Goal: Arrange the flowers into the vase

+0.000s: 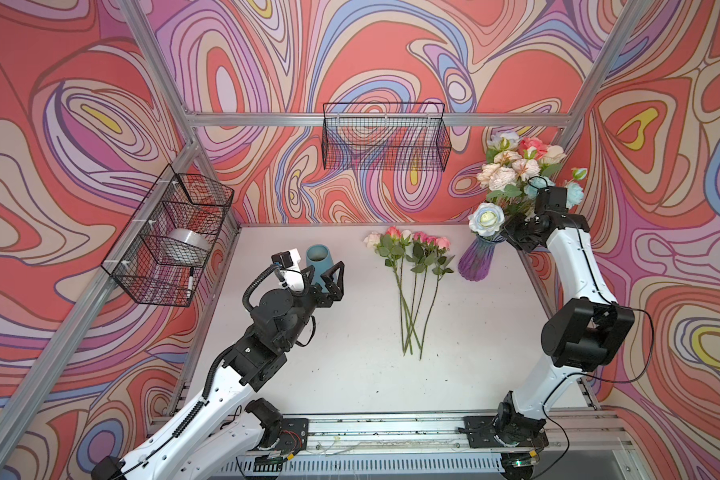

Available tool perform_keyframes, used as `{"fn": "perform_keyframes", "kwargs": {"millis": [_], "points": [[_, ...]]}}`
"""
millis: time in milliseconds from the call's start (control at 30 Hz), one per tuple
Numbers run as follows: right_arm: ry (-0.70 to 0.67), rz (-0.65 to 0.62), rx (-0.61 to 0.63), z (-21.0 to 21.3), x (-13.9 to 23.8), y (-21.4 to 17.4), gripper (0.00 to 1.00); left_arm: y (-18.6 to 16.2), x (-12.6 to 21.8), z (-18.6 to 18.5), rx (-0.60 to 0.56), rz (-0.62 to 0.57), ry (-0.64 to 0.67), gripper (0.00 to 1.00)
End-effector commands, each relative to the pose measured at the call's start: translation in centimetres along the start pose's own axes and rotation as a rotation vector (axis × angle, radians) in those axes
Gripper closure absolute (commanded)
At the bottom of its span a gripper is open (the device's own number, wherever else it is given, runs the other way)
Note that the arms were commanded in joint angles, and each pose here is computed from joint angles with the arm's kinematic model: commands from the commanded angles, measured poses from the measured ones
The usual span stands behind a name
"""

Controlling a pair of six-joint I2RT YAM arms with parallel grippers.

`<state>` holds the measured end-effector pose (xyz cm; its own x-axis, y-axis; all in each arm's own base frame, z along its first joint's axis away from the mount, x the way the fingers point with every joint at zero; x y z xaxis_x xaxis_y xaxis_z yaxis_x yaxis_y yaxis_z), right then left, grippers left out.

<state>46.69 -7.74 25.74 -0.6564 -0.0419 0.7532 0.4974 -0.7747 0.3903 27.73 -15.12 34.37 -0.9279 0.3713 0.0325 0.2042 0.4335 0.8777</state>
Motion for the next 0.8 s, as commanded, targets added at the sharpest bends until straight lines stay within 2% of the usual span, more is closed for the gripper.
{"fn": "perform_keyframes", "kwargs": {"millis": [0, 167, 333, 467, 567, 767], "points": [[0.033, -0.08, 0.029, 0.9, 3.0, 1.0, 0.71, 1.2, 0.3, -0.5, 0.003, -0.023, -0.007, 0.07], [0.06, -0.137, 0.016, 0.3, 6.4, -0.3, 0.68, 2.0, 0.5, 0.4, -0.035, -0.037, 0.064, 0.07], [0.121, -0.17, 0.04, -0.4, 10.0, -3.4, 0.66, 3.2, -0.7, 2.7, -0.121, 0.073, 0.219, 0.1], [0.119, -0.194, 0.099, -1.3, 12.6, -5.8, 0.65, 3.2, -2.6, 5.7, -0.062, 0.194, 0.3, 0.15], [0.125, -0.229, 0.142, -1.7, 14.3, -7.1, 0.64, 3.4, -3.4, 7.5, -0.048, 0.239, 0.353, 0.16], [0.216, -0.279, 0.279, 1.4, 17.4, -10.1, 0.63, 3.4, -3.9, 12.8, 0.02, 0.281, 0.491, 0.18]]}}
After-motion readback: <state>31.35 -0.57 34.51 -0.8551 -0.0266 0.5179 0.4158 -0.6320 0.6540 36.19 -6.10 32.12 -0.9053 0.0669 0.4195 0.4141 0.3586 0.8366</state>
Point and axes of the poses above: each gripper's point midway between its finger pads, its own x axis back along the fingers, its own z axis along the line the jaws close on, y = z × x, the point moved 1 cm from there along x, back along the fingers, and after that the axes turned 4 degrees about -x, right-handed, at the moved point
